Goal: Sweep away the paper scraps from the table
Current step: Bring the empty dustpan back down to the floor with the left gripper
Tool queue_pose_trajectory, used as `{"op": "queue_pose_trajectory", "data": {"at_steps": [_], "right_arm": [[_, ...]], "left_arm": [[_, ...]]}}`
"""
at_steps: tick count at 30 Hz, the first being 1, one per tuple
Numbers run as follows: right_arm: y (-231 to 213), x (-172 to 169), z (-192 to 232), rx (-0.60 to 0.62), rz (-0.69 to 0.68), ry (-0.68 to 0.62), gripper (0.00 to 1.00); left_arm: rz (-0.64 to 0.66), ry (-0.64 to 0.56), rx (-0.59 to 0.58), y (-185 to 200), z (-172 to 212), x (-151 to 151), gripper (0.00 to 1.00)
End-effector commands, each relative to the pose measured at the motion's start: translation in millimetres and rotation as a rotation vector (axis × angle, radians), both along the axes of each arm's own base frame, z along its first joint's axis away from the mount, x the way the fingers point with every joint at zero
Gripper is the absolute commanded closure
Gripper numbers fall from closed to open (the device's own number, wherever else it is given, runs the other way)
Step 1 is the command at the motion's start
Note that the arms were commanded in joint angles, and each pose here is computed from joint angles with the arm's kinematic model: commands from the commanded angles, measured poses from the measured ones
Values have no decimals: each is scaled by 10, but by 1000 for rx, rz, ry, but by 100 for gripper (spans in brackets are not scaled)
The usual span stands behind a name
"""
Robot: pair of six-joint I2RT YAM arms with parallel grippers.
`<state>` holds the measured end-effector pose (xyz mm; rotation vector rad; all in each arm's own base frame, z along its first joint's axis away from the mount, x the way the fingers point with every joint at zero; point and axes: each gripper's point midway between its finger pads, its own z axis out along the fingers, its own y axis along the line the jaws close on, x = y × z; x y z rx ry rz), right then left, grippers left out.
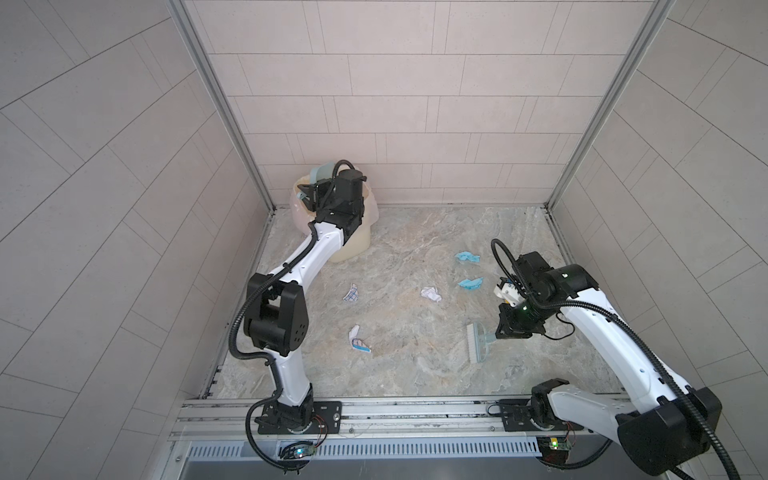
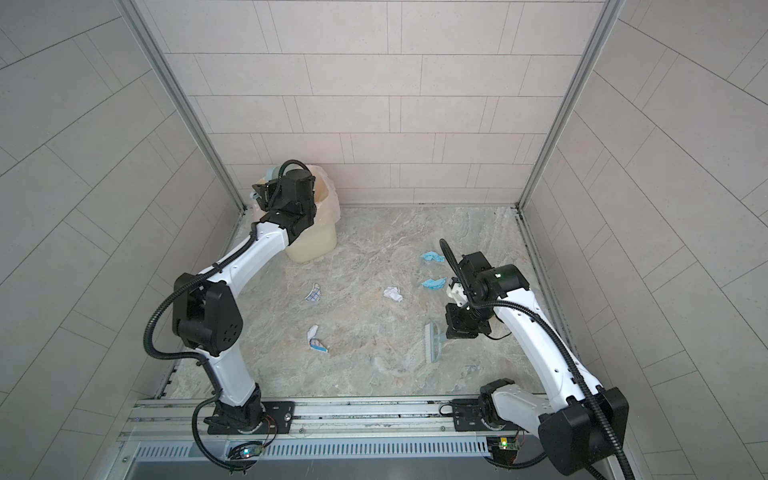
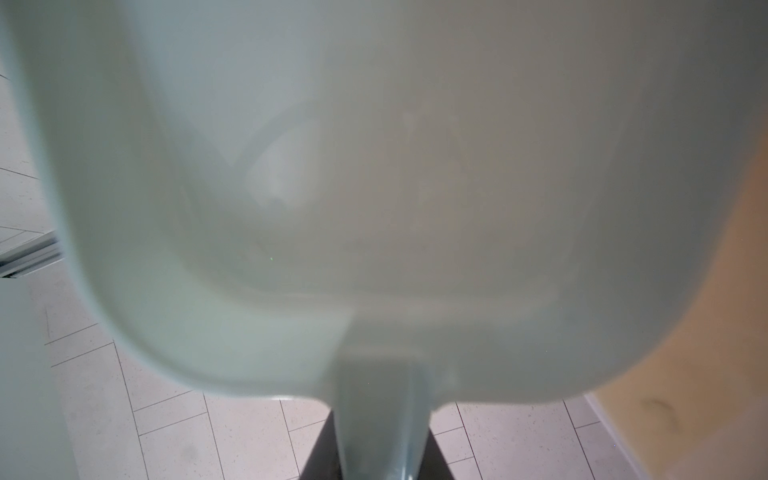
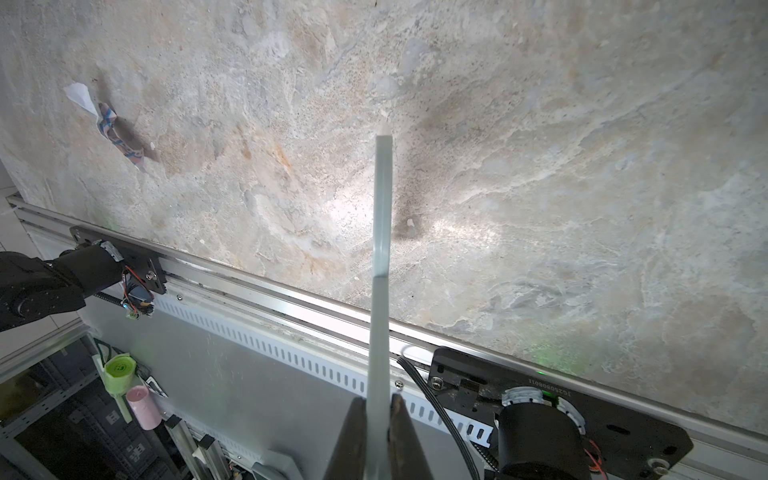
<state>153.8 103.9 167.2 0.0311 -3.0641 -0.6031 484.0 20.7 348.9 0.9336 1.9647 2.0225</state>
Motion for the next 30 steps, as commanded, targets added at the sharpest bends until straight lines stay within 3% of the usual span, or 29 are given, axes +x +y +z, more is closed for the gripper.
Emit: {"op": "queue_pose_trajectory", "data": {"at_steps": [1, 16, 24, 30], "right_arm": [[-19, -68, 4, -1, 12, 9, 100], [-31, -64, 11, -2, 5, -9, 100], [-39, 2, 40, 5, -12, -34, 100], [-55, 8, 55, 7, -24, -40, 100]], "left_arm": [[-24, -65, -7, 12, 304, -111, 100], [-25, -83, -38, 20, 264, -158, 100], [-51, -242, -321, -79, 439, -360, 100], [-124, -245, -546, -294, 381, -519, 100]]}}
